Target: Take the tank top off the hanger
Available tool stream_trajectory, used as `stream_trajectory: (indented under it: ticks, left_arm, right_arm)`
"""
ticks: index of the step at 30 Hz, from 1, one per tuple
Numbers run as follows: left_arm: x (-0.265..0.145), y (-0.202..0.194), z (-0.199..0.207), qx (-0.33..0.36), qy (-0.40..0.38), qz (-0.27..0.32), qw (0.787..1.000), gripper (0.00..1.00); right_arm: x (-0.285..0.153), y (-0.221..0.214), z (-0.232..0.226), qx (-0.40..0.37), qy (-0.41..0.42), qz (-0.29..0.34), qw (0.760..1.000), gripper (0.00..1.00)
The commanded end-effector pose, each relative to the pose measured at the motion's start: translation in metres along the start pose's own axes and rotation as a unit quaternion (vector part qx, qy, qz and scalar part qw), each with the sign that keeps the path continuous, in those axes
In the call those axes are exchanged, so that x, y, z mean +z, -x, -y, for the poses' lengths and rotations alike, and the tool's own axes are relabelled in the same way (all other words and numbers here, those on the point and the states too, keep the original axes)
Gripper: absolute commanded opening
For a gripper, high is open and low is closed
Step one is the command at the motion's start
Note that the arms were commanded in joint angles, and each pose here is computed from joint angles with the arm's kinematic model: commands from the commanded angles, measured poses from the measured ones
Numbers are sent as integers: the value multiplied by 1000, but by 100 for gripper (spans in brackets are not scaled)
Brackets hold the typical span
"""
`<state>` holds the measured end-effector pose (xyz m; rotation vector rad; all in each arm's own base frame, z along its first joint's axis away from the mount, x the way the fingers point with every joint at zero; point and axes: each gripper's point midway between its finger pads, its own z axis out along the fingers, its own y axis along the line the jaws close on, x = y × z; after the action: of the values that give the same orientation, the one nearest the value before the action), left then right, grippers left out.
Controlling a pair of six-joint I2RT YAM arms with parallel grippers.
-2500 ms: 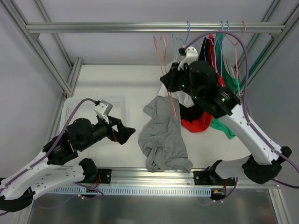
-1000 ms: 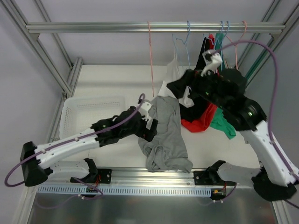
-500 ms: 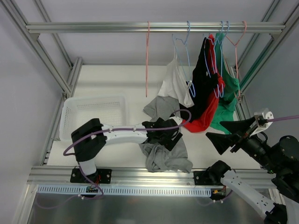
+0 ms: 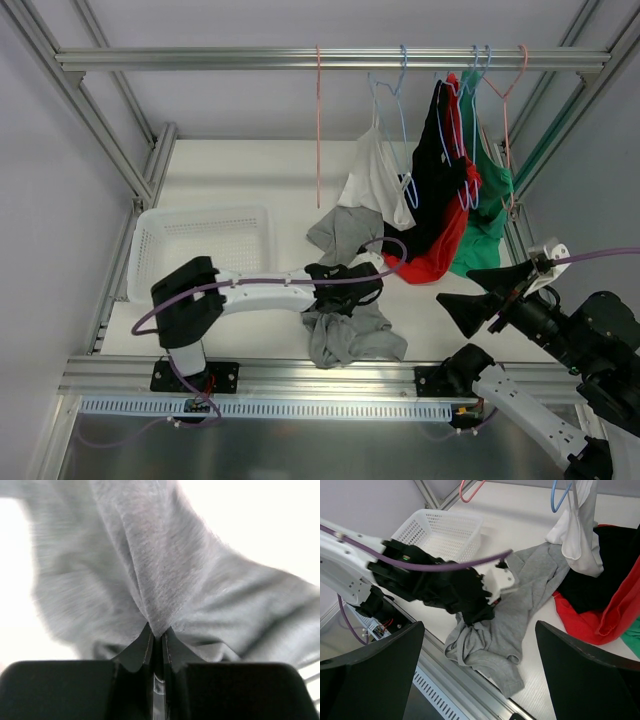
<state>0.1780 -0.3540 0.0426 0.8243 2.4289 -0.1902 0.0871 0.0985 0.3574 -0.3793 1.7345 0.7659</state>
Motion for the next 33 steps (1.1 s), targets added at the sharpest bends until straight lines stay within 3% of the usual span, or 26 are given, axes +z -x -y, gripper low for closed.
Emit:
stream_trajectory:
  ticks: [1,6,11,14,21,26,27,30,31,33]
  left_arm:
    - [-82,47,-33,-28,68,107,992,0]
    - [-192,95,-91,-114,113,231,960,0]
    - [-283,113,-145,-162,141,326,920,0]
    - [-332,126,-170,-174,152,373,899,0]
    - [-406,141,-217,-166,234,417,863,0]
    - [-416,136,-250,-196,284,413,843,0]
    - [-406,140,-245,-191,245,412,856,0]
    - [-381,131,-277,-233,255,387,855,0]
    - [-359,133,-276,-228,239,366,870,0]
    - [-340,125,-301,-269,256,341,864,0]
  right_arm:
    - [4,5,0,-20,3,8,1000,99]
    - [4,9,4,-23,-7,21,999,100]
    - [3,12,6,-29,-12,26,999,99]
    - [4,15,6,-31,-15,30,999,99]
    - [12,18,6,-37,-16,22,999,100]
    - [17,21,2,-36,-7,28,999,99]
    - [18,22,1,-34,-4,29,999,99]
    - [24,27,-3,-32,5,29,999,100]
    - [27,29,-5,-32,9,29,999,99]
    - [37,35,-6,-29,5,24,999,99]
